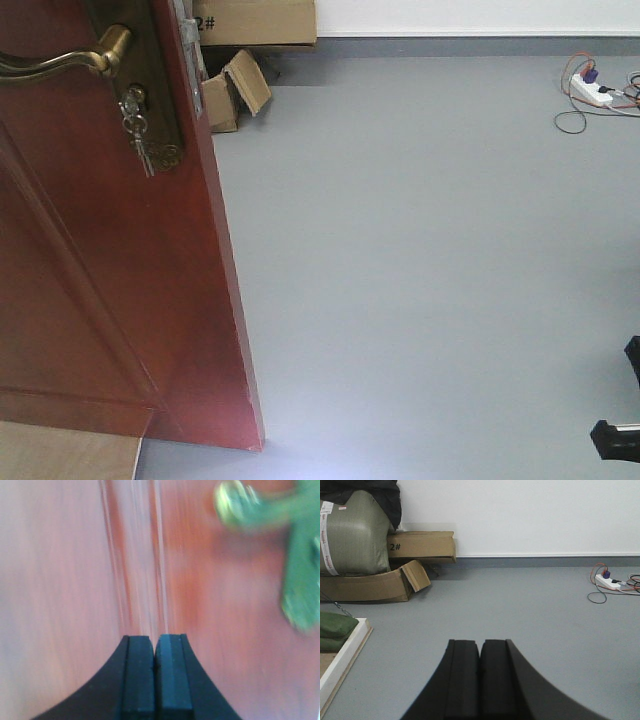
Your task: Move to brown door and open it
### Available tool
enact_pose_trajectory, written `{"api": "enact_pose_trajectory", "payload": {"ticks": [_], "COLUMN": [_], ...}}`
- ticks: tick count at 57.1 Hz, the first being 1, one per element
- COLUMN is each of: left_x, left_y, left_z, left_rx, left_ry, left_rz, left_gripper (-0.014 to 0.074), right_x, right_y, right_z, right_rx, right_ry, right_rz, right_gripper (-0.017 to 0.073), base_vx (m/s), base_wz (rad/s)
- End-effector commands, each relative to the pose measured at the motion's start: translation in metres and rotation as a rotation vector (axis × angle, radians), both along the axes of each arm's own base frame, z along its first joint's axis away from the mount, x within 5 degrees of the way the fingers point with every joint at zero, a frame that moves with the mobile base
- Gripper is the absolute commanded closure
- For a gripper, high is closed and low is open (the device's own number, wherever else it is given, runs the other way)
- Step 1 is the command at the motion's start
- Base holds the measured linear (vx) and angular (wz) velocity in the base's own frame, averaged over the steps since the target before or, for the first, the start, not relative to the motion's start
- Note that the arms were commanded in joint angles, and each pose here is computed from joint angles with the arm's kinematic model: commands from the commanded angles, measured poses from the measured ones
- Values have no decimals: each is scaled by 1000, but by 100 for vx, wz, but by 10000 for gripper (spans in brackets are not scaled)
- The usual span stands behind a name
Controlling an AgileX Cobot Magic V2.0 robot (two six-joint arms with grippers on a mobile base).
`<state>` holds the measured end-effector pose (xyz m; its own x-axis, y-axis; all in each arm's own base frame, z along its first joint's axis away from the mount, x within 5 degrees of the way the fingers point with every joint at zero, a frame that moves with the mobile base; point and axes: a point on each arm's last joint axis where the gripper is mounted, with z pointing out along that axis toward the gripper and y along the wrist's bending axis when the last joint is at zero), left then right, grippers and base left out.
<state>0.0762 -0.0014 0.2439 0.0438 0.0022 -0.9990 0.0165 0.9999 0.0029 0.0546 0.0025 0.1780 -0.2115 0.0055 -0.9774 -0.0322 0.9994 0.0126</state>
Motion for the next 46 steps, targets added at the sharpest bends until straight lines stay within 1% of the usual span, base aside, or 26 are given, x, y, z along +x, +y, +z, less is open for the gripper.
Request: {"api": "enact_pose_trajectory", "payload": {"ticks": [1,5,6,9,20,32,46], "left_x": [-13,-20,-21,-24,-23,-22,-22], "left_y": [-1,-1,-1,0,-1,0,0], "left_z": [-4,-20,-22,-23,-24,-28,-29], "left_rx": [-15,-16,-16,-18,-18,-17,-17], "left_ry": [-164,-205,-195,-163,-154,-103,-101], "left_rz": [-13,-15,-12,-9,-13,-7,-7], "left_gripper": [600,600,600,600,600,600,600], "right_x": [1,1,1,1,1,1,1], "right_y": [-1,-1,-1,-1,-1,-1,-1], "right_z": [6,6,6,6,6,6,6], "right_rx": [-5,-5,-5,-5,-5,-5,-5], "right_ry": [-83,-83,-83,-82,-83,-83,-83], "right_rz": [-5,-5,-5,-5,-5,-5,-5], "right_gripper": [559,559,559,559,559,559,559], "base_vx": [0,0,0,0,0,0,0], "base_wz": [0,0,0,0,0,0,0]}}
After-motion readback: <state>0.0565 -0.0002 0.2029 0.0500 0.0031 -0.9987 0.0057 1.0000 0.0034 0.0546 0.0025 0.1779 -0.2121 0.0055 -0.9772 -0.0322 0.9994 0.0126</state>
